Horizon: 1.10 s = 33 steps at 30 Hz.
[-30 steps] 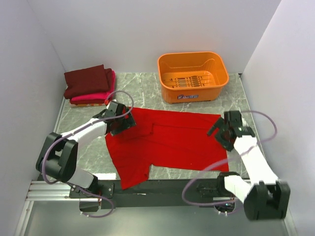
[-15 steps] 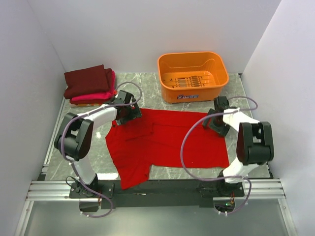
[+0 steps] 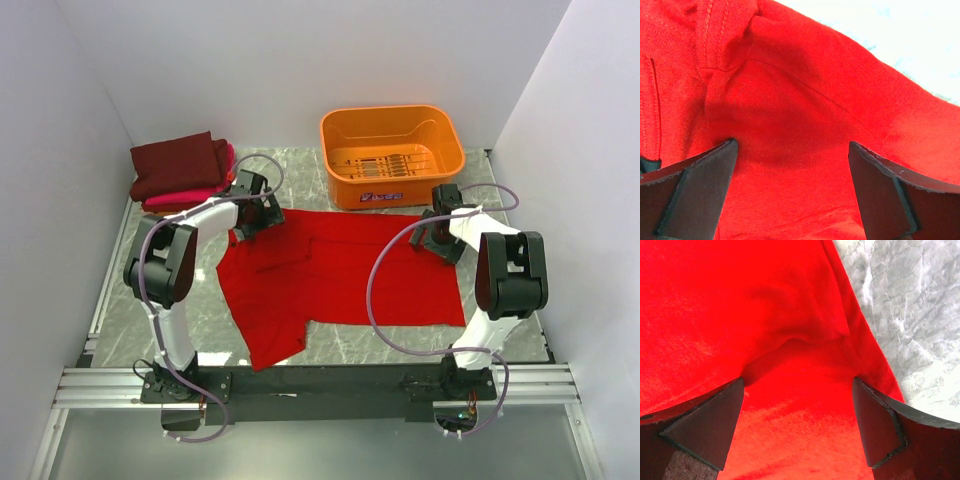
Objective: Fold and stack the t-shirts
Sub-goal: Fold the tshirt
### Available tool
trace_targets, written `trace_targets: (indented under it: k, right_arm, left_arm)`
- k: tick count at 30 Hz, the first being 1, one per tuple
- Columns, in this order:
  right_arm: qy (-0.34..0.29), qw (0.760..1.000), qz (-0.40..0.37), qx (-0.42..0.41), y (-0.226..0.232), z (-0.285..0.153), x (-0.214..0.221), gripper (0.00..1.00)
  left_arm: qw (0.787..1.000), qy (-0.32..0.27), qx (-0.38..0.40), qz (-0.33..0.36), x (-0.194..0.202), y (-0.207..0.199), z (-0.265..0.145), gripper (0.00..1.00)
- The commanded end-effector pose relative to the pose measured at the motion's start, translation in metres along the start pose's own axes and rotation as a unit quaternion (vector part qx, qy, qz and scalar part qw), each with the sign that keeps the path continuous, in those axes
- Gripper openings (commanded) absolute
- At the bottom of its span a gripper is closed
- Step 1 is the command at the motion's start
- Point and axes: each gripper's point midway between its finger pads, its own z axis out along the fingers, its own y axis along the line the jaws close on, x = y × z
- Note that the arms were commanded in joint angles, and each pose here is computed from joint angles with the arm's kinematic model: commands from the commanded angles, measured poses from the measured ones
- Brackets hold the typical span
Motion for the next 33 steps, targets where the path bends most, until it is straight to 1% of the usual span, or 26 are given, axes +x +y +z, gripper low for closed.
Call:
trace_targets:
  k: [1,3,4,6,7,8,10,12,13,14,15,16,17,18,19,20,21,24,25,26,27,28,29,30,32,33]
  right_arm:
    - [-0.003,1.000,-0.004,-0.010,0.004,0.000,-0.004,0.95]
    - [0.000,1.000,-0.002,-0.023,0.007,-0.005,-0.002,0.95]
    - [-0.009,0.999,0.000,-0.031,0.007,-0.015,-0.004,0.95]
    - [-0.026,0.999,0.007,-0.045,0.007,-0.032,-0.006,0.94]
    - [-0.032,0.998,0.009,-0.053,0.007,-0.038,-0.005,0.94]
    - [-0.039,0.997,0.013,-0.060,0.007,-0.044,-0.005,0.94]
    - [-0.065,0.995,0.028,-0.069,0.001,-0.062,-0.005,0.94]
    - [-0.089,0.992,0.037,-0.077,-0.006,-0.077,-0.002,0.94]
    - [-0.105,0.990,0.044,-0.080,-0.007,-0.081,-0.004,0.94]
    - [-0.113,0.989,0.048,-0.082,-0.010,-0.085,-0.003,0.94]
    - [-0.125,0.987,0.059,-0.084,-0.013,-0.091,-0.002,0.94]
    - [-0.137,0.985,0.065,-0.077,-0.018,-0.094,-0.003,0.95]
    - [-0.144,0.984,0.069,-0.077,-0.021,-0.097,-0.003,0.95]
    - [-0.157,0.982,0.073,-0.079,-0.024,-0.102,-0.004,0.95]
    - [-0.166,0.980,0.077,-0.080,-0.025,-0.105,-0.005,0.95]
    - [-0.174,0.979,0.080,-0.076,-0.028,-0.106,-0.006,0.95]
    - [-0.181,0.977,0.081,-0.078,-0.029,-0.109,-0.006,0.95]
    - [-0.184,0.977,0.080,-0.078,-0.031,-0.111,-0.005,0.95]
    - [-0.184,0.977,0.077,-0.076,-0.032,-0.111,-0.005,0.95]
    - [-0.184,0.977,0.076,-0.074,-0.032,-0.111,-0.004,0.95]
    - [-0.183,0.978,0.074,-0.072,-0.033,-0.111,-0.005,0.95]
    - [-0.179,0.979,0.070,-0.067,-0.035,-0.109,-0.003,0.95]
    - [-0.177,0.980,0.070,-0.064,-0.036,-0.109,-0.002,0.95]
    - [-0.174,0.981,0.070,-0.059,-0.037,-0.108,-0.001,0.95]
    - [-0.172,0.980,0.084,-0.048,-0.046,-0.105,-0.001,0.95]
    - [-0.168,0.981,0.090,-0.043,-0.049,-0.104,0.000,0.95]
  left_arm:
    - [1.000,0.007,-0.007,0.018,-0.003,0.003,0.006,0.99]
    - [1.000,0.007,-0.003,0.019,-0.002,0.004,-0.002,0.99]
    - [1.000,-0.008,0.010,0.017,-0.009,-0.001,-0.016,0.99]
    - [1.000,-0.007,0.014,0.014,-0.001,0.003,-0.028,0.99]
    - [0.999,-0.021,0.027,0.009,-0.007,-0.001,-0.046,0.99]
    - [0.999,-0.019,0.026,0.006,-0.001,-0.001,-0.053,0.99]
    - [0.999,-0.032,0.018,0.005,0.006,0.006,-0.075,0.99]
    - [1.000,-0.018,-0.009,0.006,0.032,0.018,-0.087,1.00]
    - [1.000,-0.023,-0.003,0.004,0.036,0.018,-0.102,0.99]
    - [1.000,-0.015,-0.003,0.001,0.050,0.018,-0.109,0.99]
    - [1.000,0.006,-0.024,0.003,0.073,0.035,-0.112,0.99]
    - [1.000,0.002,-0.014,-0.001,0.079,0.037,-0.127,0.99]
    - [0.999,0.024,-0.025,-0.004,0.106,0.048,-0.128,0.99]
    - [0.999,0.037,-0.035,-0.006,0.120,0.058,-0.134,0.99]
    - [0.998,0.035,-0.030,-0.031,0.128,0.060,-0.143,0.99]
    - [0.997,0.059,-0.043,-0.026,0.152,0.075,-0.143,0.99]
    - [0.996,0.072,-0.045,-0.028,0.163,0.080,-0.145,0.99]
    - [0.990,0.126,-0.053,-0.042,0.205,0.096,-0.159,0.99]
    - [0.989,0.136,-0.043,-0.046,0.213,0.096,-0.165,0.99]
    - [0.985,0.162,-0.042,-0.047,0.231,0.099,-0.168,0.99]
    - [0.983,0.172,-0.042,-0.051,0.237,0.101,-0.171,0.99]
    - [0.981,0.176,-0.049,-0.063,0.241,0.105,-0.174,0.98]
    - [0.978,0.192,-0.051,-0.059,0.252,0.110,-0.175,0.96]
    - [0.974,0.214,-0.046,-0.063,0.262,0.110,-0.179,0.91]
    - [0.967,0.243,-0.037,-0.064,0.278,0.112,-0.182,0.86]
    - [0.964,0.256,-0.036,-0.066,0.284,0.113,-0.185,0.80]
